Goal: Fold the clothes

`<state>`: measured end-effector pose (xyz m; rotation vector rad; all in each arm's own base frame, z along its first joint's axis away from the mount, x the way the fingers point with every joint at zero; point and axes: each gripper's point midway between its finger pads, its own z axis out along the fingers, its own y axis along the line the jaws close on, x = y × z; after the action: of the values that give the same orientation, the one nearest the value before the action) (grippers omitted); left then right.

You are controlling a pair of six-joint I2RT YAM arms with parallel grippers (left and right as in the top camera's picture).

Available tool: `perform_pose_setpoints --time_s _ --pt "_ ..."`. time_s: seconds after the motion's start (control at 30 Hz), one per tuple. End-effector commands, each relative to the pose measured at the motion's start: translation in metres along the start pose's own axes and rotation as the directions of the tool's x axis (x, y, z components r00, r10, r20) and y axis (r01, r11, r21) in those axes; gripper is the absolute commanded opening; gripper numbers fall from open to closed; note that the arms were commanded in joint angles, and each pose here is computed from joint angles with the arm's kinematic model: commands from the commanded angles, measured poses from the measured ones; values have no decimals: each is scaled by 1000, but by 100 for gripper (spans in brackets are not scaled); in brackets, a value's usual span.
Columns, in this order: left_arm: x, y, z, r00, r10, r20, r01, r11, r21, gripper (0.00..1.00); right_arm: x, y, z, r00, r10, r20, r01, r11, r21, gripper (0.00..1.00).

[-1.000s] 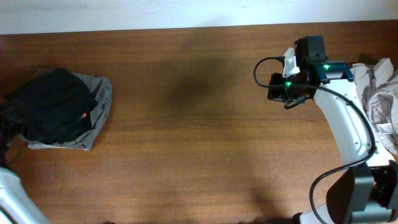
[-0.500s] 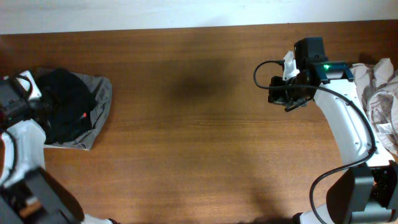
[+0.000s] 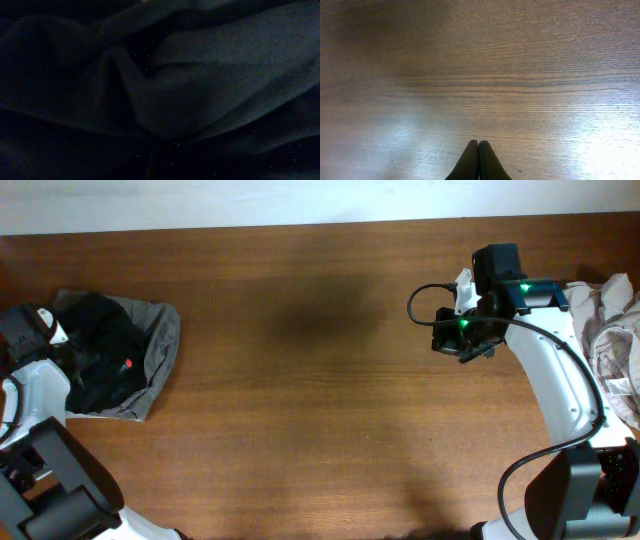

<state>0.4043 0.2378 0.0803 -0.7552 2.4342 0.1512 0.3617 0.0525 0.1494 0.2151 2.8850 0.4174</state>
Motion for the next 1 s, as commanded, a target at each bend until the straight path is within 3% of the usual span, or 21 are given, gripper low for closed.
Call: perform_pose_setpoints --time_s 0.0,0.13,0.27,0.47,0.63,0.67,0.73,0.77,0.83,0.97 --pt "10 3 -9 998 -32 -56 32 999 4 16 -3 1 -1 999 -35 9 35 999 0 4" --pt "-40 -31 -86 999 -14 53 5 986 164 25 -18 9 -17 990 -123 69 124 992 -4 5" --pt "-63 -96 -179 961 172 215 -247 885 394 31 -43 24 -58 959 -200 203 204 979 4 5" --pt "-28 -190 -275 798 450 402 -600 666 444 38 -68 34 -155 862 -244 444 212 970 120 6" --pt "15 -233 -292 697 599 393 -716 598 359 41 -52 38 -216 792 -257 554 202 966 160 8" --pt "23 -242 -295 677 622 394 -736 577 354 41 -46 38 -224 782 -258 567 199 966 165 12" --pt "36 -256 -300 646 649 403 -764 538 357 49 -34 37 -236 772 -260 580 194 965 175 32" --pt "41 -263 -302 631 660 409 -776 520 358 61 -29 35 -241 770 -260 583 190 965 180 43" --pt "48 -271 -306 610 673 418 -792 498 354 96 -19 31 -248 768 -261 585 176 964 199 53" --pt "54 -276 -309 596 683 423 -802 483 352 99 -3 28 -261 758 -259 599 163 964 210 67"
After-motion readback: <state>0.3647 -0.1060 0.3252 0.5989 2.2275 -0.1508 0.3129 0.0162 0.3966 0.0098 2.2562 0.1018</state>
